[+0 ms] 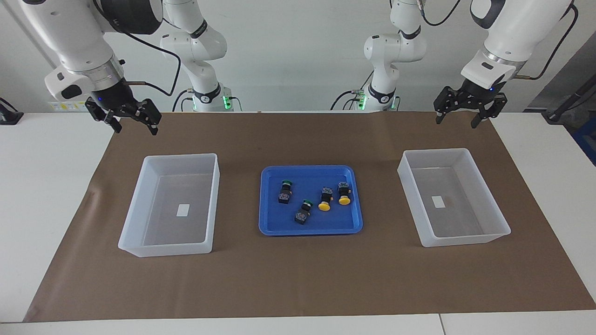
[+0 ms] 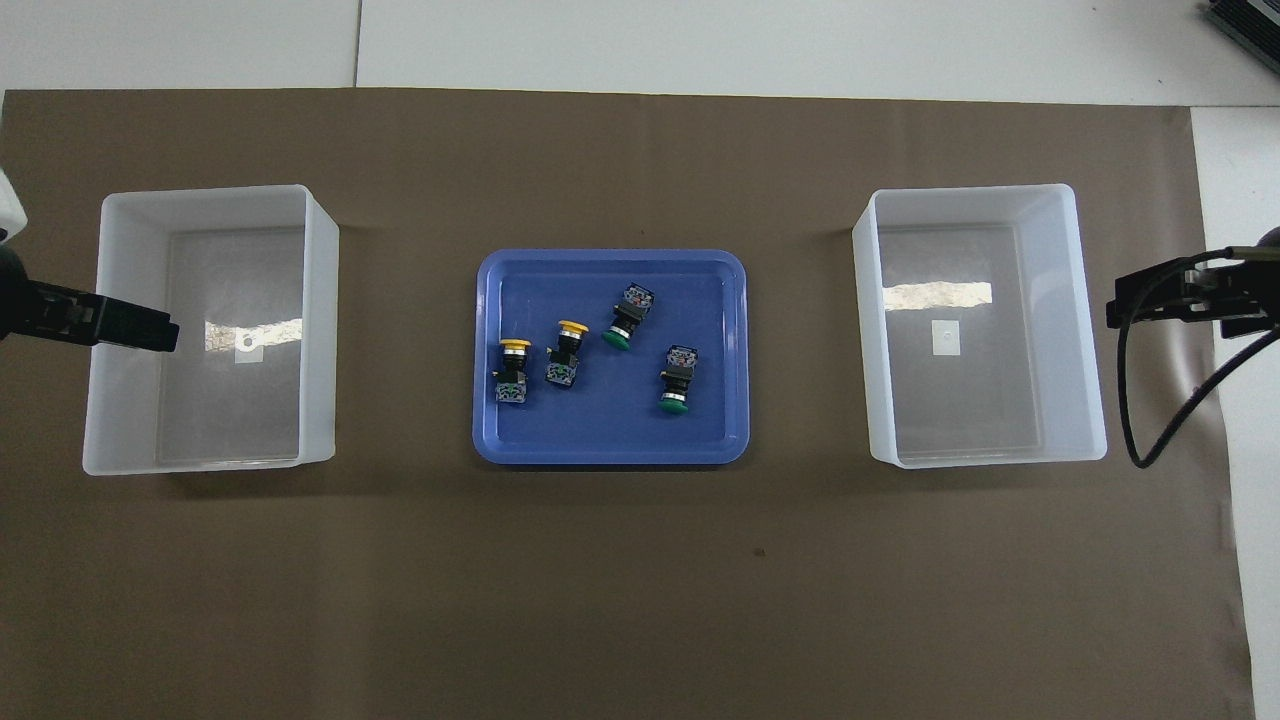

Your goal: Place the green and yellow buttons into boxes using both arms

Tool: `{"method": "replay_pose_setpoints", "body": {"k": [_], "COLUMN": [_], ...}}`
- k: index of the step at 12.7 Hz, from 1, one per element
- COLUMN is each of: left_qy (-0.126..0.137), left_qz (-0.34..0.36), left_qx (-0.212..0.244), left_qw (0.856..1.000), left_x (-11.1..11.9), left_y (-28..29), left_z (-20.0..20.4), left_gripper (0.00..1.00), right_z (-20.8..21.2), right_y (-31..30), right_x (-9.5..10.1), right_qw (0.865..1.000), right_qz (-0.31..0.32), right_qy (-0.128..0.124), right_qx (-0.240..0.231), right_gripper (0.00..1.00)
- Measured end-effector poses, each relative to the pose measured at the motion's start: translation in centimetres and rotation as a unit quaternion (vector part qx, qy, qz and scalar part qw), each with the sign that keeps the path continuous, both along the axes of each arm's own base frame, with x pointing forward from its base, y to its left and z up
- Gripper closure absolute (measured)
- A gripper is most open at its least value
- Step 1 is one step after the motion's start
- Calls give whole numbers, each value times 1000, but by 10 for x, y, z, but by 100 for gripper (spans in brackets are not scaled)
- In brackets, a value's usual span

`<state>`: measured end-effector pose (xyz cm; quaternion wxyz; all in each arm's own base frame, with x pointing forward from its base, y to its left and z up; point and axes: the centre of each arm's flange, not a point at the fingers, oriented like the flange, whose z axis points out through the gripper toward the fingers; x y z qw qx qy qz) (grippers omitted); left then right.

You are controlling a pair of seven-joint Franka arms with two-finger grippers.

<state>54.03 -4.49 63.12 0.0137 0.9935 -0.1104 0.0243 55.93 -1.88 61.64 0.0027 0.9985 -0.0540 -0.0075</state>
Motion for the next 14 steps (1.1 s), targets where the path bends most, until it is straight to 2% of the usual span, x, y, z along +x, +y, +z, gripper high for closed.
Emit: {"method": "replay_pose_setpoints", "body": {"k": [3, 5, 8, 12, 14], "left_qy": [-15, -23, -39, -56, -62], "left_qz": [-21, -41, -43, -14, -12], "left_qx": [-1, -3, -8, -24, -30], "left_qw": [1000, 999, 998, 998, 998], "left_x": [4, 6, 7, 3, -4], "left_y": [-25, -50, -88, -159, -181], "left_z": [-13, -37, -88, -180, -209], "left_gripper": [0, 0, 0, 0, 0], "right_z": [0, 0, 0, 0, 0], "right_y": [0, 0, 0, 1, 1], "right_x": [0, 0, 0, 0, 0], "right_qw": [1000, 1000, 1000, 1000, 1000], "right_qz": [0, 0, 0, 1, 1], "right_qy": [0, 0, 1, 2, 2], "right_qx": [0, 0, 0, 0, 0], "right_gripper": [0, 0, 0, 0, 0]}}
